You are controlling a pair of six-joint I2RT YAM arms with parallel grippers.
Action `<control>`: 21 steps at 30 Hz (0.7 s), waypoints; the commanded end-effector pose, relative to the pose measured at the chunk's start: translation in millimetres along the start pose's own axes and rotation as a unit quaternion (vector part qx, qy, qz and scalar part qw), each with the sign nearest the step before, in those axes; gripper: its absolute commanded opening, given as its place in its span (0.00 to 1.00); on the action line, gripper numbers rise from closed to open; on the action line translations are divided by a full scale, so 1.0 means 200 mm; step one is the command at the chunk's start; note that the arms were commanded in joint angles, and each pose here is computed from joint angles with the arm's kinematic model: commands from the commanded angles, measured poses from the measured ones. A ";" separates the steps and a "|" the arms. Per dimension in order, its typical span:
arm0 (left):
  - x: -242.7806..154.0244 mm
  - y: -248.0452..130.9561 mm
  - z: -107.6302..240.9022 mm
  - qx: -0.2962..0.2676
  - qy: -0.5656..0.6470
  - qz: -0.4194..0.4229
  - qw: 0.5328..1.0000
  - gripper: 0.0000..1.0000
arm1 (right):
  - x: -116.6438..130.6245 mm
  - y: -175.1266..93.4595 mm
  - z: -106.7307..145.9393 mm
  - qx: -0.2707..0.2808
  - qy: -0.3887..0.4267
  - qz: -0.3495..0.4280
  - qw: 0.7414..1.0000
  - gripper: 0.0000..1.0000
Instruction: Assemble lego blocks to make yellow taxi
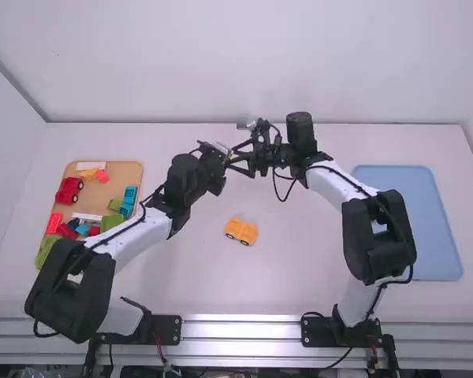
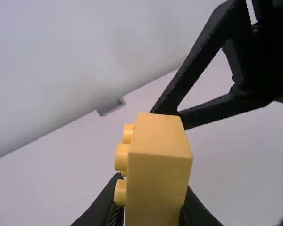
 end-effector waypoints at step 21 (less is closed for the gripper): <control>-0.09 0.01 -0.04 -0.033 -0.056 0.056 0.996 0.07 | -0.01 0.04 0.03 -0.007 0.034 0.033 0.999 0.36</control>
Point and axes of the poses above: each hand's point on the last joint's axis, 136 mm out from that joint toward the fingers, its own y axis out along the fingers, its own x axis along the line the jaws close on, z = x × y, the point moved 8 cm from there along -y, back along the fingers, and after that the axes turned 2 degrees about -y, right-handed, at the moved point
